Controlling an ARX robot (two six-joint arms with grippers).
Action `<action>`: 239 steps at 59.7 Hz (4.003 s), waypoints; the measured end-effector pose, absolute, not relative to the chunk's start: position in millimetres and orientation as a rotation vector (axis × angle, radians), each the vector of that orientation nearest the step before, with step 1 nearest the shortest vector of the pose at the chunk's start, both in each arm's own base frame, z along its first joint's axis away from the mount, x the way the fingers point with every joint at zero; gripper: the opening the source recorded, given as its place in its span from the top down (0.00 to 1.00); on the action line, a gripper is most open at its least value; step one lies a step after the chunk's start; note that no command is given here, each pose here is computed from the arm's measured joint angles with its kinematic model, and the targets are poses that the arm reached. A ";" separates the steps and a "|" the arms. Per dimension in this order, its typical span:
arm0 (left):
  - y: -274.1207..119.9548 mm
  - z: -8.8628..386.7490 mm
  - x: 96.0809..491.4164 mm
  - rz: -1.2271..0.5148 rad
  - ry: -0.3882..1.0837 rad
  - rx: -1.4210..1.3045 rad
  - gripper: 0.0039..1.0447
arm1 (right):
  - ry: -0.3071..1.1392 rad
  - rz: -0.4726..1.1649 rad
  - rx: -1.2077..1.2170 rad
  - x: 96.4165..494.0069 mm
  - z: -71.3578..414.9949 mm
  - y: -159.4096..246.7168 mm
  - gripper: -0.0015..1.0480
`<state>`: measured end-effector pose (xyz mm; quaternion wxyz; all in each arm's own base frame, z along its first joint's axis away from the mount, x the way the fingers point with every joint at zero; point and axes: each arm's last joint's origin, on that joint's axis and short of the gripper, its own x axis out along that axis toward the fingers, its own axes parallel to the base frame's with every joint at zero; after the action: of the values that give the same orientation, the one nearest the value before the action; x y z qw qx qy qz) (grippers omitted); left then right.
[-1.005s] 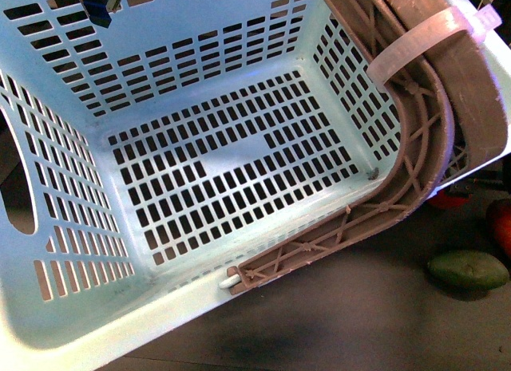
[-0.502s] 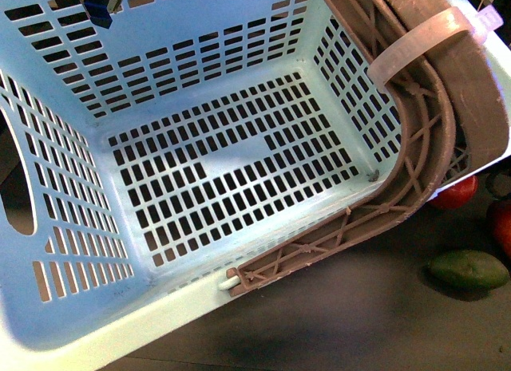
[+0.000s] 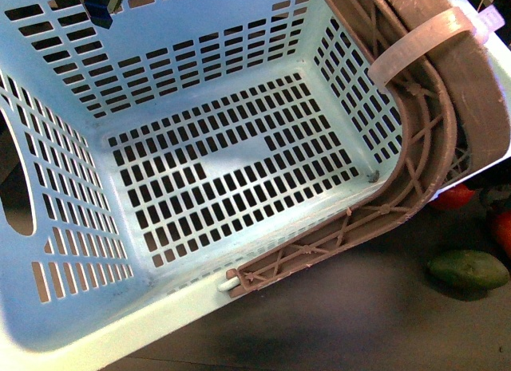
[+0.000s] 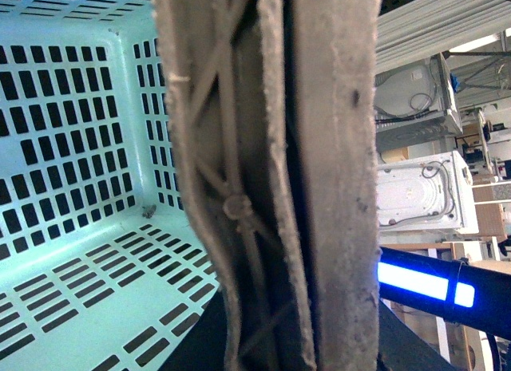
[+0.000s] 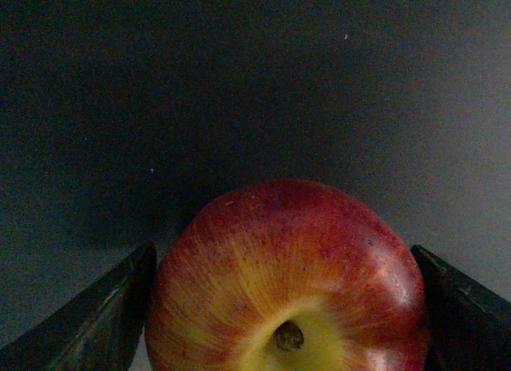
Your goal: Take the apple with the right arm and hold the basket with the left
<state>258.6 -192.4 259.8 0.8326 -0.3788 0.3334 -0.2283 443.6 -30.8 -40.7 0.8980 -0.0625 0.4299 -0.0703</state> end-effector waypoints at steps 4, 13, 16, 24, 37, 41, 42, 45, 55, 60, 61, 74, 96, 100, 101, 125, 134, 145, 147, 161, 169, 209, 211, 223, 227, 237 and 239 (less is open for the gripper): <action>-192.4 259.7 258.6 -0.484 0.707 -0.802 0.84 | 0.888 -0.151 -0.123 438.4 -38.7 -32.8 0.24; -192.2 259.8 258.7 -0.483 0.706 -0.803 0.84 | 0.852 -0.176 -0.097 423.0 -23.4 -42.2 0.24; -192.3 259.7 258.7 -0.483 0.706 -0.802 0.84 | 0.830 -0.181 -0.085 419.4 -14.7 -45.6 0.24; -192.3 259.8 258.6 -0.484 0.706 -0.803 0.84 | 0.694 -0.193 -0.061 404.8 36.0 -56.2 0.24; -192.3 259.7 258.7 -0.483 0.707 -0.803 0.84 | 0.471 -0.173 -0.020 368.6 127.3 -55.7 0.24; -192.2 259.8 258.7 -0.483 0.706 -0.803 0.84 | 0.402 -0.139 0.011 349.9 156.2 -47.4 0.24; -192.3 259.8 258.6 -0.484 0.706 -0.803 0.84 | 0.391 -0.133 0.019 346.7 160.7 -45.6 0.24; -192.2 259.8 258.7 -0.483 0.706 -0.803 0.84 | 0.337 -0.102 0.044 330.7 181.8 -35.0 0.24; -192.4 259.7 258.6 -0.484 0.707 -0.802 0.84 | 0.135 0.079 0.099 279.7 244.3 23.5 0.24; -192.2 259.8 258.7 -0.483 0.706 -0.803 0.84 | 0.111 0.141 0.121 270.7 249.5 47.1 0.24; -192.3 259.8 258.6 -0.484 0.706 -0.803 0.84 | 0.111 0.148 0.125 270.0 249.2 50.0 0.24; -192.4 259.7 258.6 -0.484 0.707 -0.802 0.84 | 0.191 0.291 0.137 258.6 227.4 97.3 0.24; -192.3 259.8 258.6 -0.484 0.706 -0.802 0.84 | 0.264 0.301 0.122 258.4 200.7 113.3 0.08; -192.4 259.8 258.6 -0.484 0.707 -0.803 0.84 | 0.227 0.248 0.128 258.1 208.3 106.3 0.09; -192.5 259.7 258.5 -0.488 0.711 -0.804 0.84 | 0.212 0.221 0.128 258.0 211.1 103.0 0.08; -192.6 258.4 258.7 -0.488 0.718 -0.801 0.84 | 0.013 0.011 0.039 224.6 210.4 51.1 0.39; -192.3 258.4 259.0 -0.480 0.712 -0.799 0.84 | 0.007 0.009 0.019 204.0 200.4 36.3 0.62; -192.3 258.4 259.0 -0.480 0.712 -0.800 0.84 | 0.011 0.006 0.007 184.2 189.5 24.1 0.91; -192.3 258.4 258.9 -0.480 0.713 -0.800 0.84 | 0.010 0.007 0.007 181.2 188.4 22.5 0.96; -192.2 258.4 259.0 -0.477 0.710 -0.798 0.84 | 0.010 0.001 0.003 161.8 179.8 13.3 0.98; -192.4 258.4 258.9 -0.482 0.714 -0.801 0.84 | 0.013 0.019 0.003 152.1 175.9 3.9 0.98; -192.3 258.4 259.0 -0.479 0.712 -0.800 0.84 | -0.018 0.000 0.003 121.2 172.6 0.1 0.98; -192.3 258.4 259.0 -0.478 0.711 -0.800 0.84 | -0.018 0.000 0.003 120.0 172.7 0.1 0.98; -192.3 258.4 259.0 -0.477 0.711 -0.800 0.84 | -0.019 0.000 0.003 114.9 172.8 0.1 0.98; -192.3 258.4 259.0 -0.478 0.711 -0.800 0.84 | -0.018 0.000 0.003 113.7 172.7 0.1 0.98; -192.3 258.4 259.0 -0.477 0.711 -0.800 0.84 | -0.020 0.000 0.003 110.5 172.6 0.1 0.98; -192.3 258.4 259.0 -0.477 0.711 -0.800 0.84 | -0.019 0.000 0.003 109.9 172.5 0.1 0.98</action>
<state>259.0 -192.3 258.4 0.8333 -0.3773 0.3354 -0.2253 109.9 0.1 172.5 1.0000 0.0014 -0.0094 -0.0002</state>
